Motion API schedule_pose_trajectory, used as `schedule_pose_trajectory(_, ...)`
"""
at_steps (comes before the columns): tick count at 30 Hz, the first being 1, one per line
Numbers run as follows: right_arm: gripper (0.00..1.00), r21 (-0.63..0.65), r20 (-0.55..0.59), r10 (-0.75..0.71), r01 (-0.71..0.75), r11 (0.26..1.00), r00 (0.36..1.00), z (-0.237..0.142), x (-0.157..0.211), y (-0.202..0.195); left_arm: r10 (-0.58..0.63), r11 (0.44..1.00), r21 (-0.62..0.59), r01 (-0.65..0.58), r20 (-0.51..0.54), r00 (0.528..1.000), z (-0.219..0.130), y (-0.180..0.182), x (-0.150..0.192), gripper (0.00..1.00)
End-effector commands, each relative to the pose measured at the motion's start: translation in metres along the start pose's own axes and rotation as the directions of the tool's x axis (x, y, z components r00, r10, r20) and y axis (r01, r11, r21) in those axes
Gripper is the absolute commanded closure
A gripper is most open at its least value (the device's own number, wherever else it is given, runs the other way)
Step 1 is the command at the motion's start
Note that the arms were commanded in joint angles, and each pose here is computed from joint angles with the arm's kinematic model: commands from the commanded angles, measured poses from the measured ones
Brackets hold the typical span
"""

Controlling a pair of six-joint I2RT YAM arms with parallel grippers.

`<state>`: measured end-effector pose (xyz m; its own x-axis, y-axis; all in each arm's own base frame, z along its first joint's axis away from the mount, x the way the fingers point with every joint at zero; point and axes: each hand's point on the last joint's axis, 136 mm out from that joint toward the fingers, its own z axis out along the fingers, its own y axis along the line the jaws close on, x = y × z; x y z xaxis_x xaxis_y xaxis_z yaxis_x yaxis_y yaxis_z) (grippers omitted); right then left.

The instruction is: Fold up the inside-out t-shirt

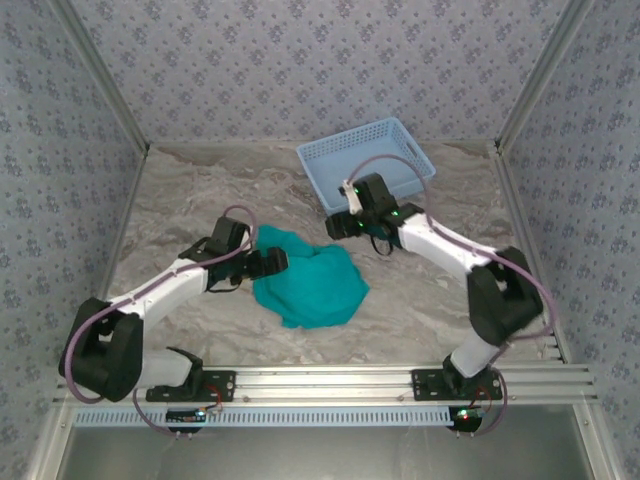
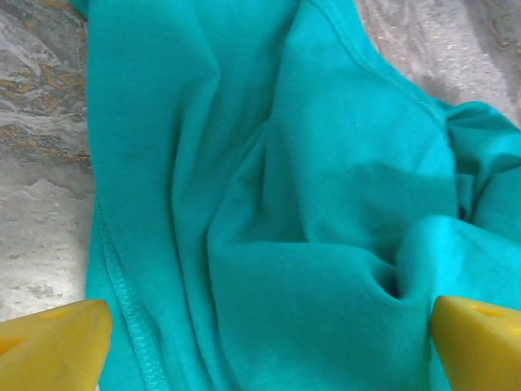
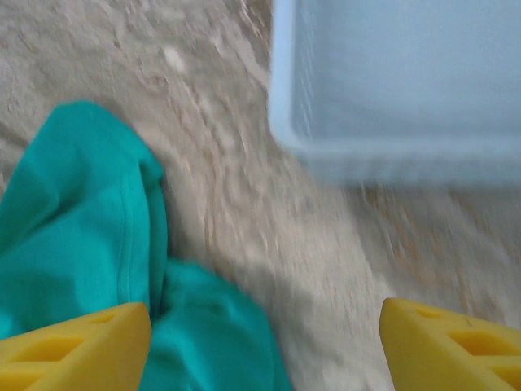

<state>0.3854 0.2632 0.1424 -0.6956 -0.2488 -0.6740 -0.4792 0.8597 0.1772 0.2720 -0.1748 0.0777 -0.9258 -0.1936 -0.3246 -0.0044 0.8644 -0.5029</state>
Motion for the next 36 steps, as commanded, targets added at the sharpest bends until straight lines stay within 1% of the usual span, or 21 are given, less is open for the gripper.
schedule_pose_trajectory(1, 0.28, 0.038, 0.032, -0.091, 0.090, 0.995, 0.995, 0.035, -0.033, 0.001, 0.002, 1.000, 0.003, -0.002, 0.049, 0.999, -0.003, -0.009, -0.017, 0.00)
schedule_pose_trajectory(4, 0.37, 0.066, -0.029, -0.117, 0.119, 0.991, 0.993, 0.073, -0.040, -0.007, 0.006, 1.000, -0.020, -0.005, 0.054, 0.999, -0.008, -0.005, -0.016, 0.00)
schedule_pose_trajectory(5, 0.39, 0.069, -0.043, -0.124, 0.127, 0.990, 0.991, 0.082, -0.041, -0.008, 0.006, 1.000, -0.028, -0.004, 0.060, 0.998, -0.010, -0.003, -0.016, 0.00)
schedule_pose_trajectory(6, 0.44, 0.080, -0.057, -0.132, 0.136, 0.987, 0.990, 0.090, -0.041, -0.011, 0.005, 0.999, -0.034, -0.002, 0.065, 0.998, -0.011, -0.001, -0.015, 0.00)
schedule_pose_trajectory(7, 0.55, 0.088, -0.072, -0.139, 0.146, 0.985, 0.988, 0.096, -0.041, -0.013, 0.006, 0.999, -0.036, -0.003, 0.071, 0.997, -0.013, 0.000, -0.013, 0.00)
schedule_pose_trajectory(8, 0.63, 0.111, -0.085, -0.141, 0.150, 0.982, 0.986, 0.099, -0.042, -0.016, 0.005, 0.999, -0.040, -0.002, 0.076, 0.997, -0.015, 0.002, -0.013, 0.00)
schedule_pose_trajectory(11, 0.75, 0.198, -0.108, -0.107, 0.127, 0.972, 0.988, 0.091, -0.036, -0.034, 0.002, 0.999, -0.048, 0.002, 0.079, 0.997, -0.016, 0.005, -0.010, 0.00)
schedule_pose_trajectory(14, 0.86, 0.216, -0.117, -0.012, 0.038, 0.976, 0.993, 0.072, -0.023, -0.056, 0.005, 0.999, -0.046, -0.001, 0.083, 0.997, -0.016, 0.005, -0.010, 0.00)
schedule_pose_trajectory(17, 0.91, 0.251, -0.109, 0.078, -0.048, 0.967, 0.991, 0.047, -0.009, -0.076, 0.011, 0.999, -0.038, -0.008, 0.083, 0.996, -0.016, 0.002, -0.012, 0.00)
schedule_pose_trajectory(20, 0.92, 0.298, -0.102, 0.137, -0.102, 0.949, 0.985, 0.023, 0.005, -0.088, 0.020, 1.000, -0.022, -0.018, 0.076, 0.997, -0.014, -0.003, -0.014, 0.00)
schedule_pose_trajectory(23, 0.93, 0.391, -0.104, 0.229, -0.172, 0.904, 0.968, 0.004, 0.023, -0.106, 0.026, 1.000, -0.010, -0.025, 0.069, 0.997, -0.012, -0.006, -0.016, 0.00)
schedule_pose_trajectory(25, 0.93, 0.484, -0.086, 0.317, -0.238, 0.842, 0.945, -0.007, 0.035, -0.129, 0.026, 1.000, 0.000, -0.026, 0.067, 0.997, -0.011, -0.009, -0.017, 0.00)
schedule_pose_trajectory(26, 0.95, 0.521, -0.061, 0.354, -0.272, 0.809, 0.933, -0.012, 0.037, -0.140, 0.026, 1.000, 0.003, -0.026, 0.064, 0.998, -0.010, -0.009, -0.017, 0.00)
schedule_pose_trajectory(27, 0.98, 0.565, -0.023, 0.407, -0.324, 0.759, 0.913, -0.018, 0.039, -0.154, 0.025, 1.000, 0.007, -0.025, 0.063, 0.998, -0.010, -0.010, -0.018, 0.00)
schedule_pose_trajectory(28, 1.00, 0.589, 0.019, 0.462, -0.383, 0.712, 0.887, -0.022, 0.039, -0.164, 0.024, 1.000, 0.012, -0.025, 0.059, 0.998, -0.009, -0.011, -0.018, 0.00)
schedule_pose_trajectory(29, 1.00, 0.605, 0.066, 0.512, -0.443, 0.662, 0.856, -0.026, 0.039, -0.172, 0.026, 1.000, 0.016, -0.026, 0.053, 0.998, -0.008, -0.013, -0.017, 0.00)
schedule_pose_trajectory(31, 0.99, 0.600, 0.181, 0.609, -0.577, 0.554, 0.772, -0.030, 0.032, -0.185, 0.024, 0.999, 0.023, -0.025, 0.049, 0.999, -0.008, -0.014, -0.017, 0.00)
schedule_pose_trajectory(33, 0.97, 0.582, 0.316, 0.662, -0.689, 0.431, 0.680, -0.033, 0.022, -0.197, 0.022, 0.999, 0.024, -0.023, 0.050, 0.999, -0.009, -0.014, -0.016, 0.00)
schedule_pose_trajectory(34, 0.95, 0.583, 0.363, 0.671, -0.719, 0.378, 0.646, -0.035, 0.019, -0.202, 0.020, 0.999, 0.027, -0.021, 0.052, 0.998, -0.010, -0.015, -0.016, 0.00)
schedule_pose_trajectory(35, 0.95, 0.575, 0.407, 0.683, -0.751, 0.324, 0.606, -0.035, 0.018, -0.205, 0.019, 0.999, 0.028, -0.021, 0.054, 0.998, -0.011, -0.015, -0.016, 0.00)
schedule_pose_trajectory(36, 0.95, 0.561, 0.440, 0.689, -0.776, 0.289, 0.575, -0.033, 0.013, -0.210, 0.019, 0.999, 0.030, -0.021, 0.056, 0.998, -0.011, -0.015, -0.016, 0.00)
